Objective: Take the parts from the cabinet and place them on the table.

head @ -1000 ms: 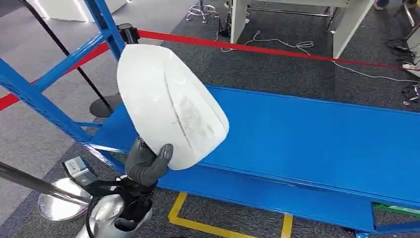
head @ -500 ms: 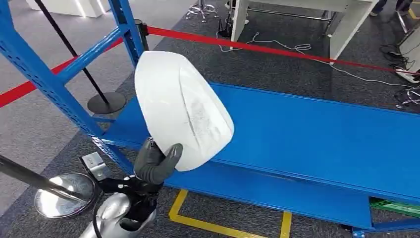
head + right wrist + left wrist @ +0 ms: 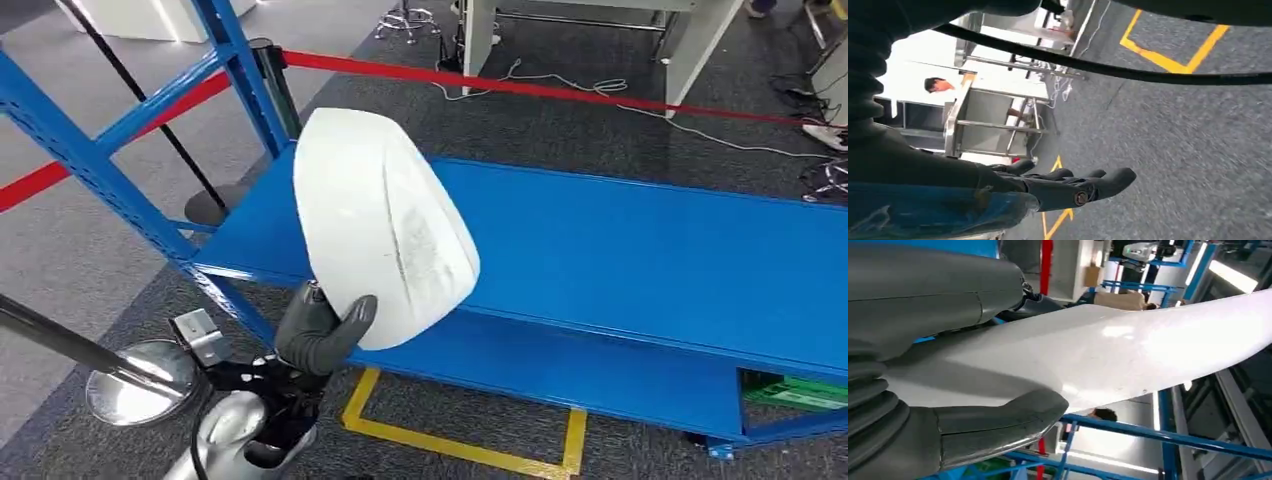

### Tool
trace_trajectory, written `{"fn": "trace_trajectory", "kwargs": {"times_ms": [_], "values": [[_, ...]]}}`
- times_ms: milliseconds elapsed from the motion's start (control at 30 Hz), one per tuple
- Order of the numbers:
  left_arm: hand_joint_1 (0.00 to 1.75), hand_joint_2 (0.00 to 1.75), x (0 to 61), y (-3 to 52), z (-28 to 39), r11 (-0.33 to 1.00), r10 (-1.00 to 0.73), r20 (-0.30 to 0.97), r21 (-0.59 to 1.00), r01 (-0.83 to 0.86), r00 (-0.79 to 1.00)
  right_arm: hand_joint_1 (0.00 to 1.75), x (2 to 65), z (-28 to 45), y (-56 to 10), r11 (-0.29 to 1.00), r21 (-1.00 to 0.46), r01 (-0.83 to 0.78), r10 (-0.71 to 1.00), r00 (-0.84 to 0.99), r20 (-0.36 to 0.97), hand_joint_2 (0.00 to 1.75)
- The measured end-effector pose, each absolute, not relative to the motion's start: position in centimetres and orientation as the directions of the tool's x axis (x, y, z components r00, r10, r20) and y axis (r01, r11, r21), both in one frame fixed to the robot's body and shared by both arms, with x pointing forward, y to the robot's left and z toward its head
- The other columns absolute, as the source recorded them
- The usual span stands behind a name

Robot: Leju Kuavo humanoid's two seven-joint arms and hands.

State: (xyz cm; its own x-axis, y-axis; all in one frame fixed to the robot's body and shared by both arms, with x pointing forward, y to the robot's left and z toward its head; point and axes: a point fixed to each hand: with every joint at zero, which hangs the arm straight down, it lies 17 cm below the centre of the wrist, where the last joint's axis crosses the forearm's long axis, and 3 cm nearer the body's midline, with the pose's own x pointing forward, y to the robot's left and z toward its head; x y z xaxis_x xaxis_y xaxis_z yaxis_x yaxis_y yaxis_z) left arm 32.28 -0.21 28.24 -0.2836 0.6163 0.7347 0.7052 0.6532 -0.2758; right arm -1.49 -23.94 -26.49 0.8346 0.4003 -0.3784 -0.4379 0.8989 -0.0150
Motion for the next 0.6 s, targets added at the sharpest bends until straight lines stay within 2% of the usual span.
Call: {"fn": "trace_trajectory", "kwargs": {"times_ms": [600], "values": [[1.75,1.75,32.46,-0.40,28.24,0.648,0.617,0.736,-0.274,0.711,-0.279,0.00,-1.32,-26.58,-23.90,0.898,-0.018,-0.439,0.402,0.839,-0.367,1.75]]}}
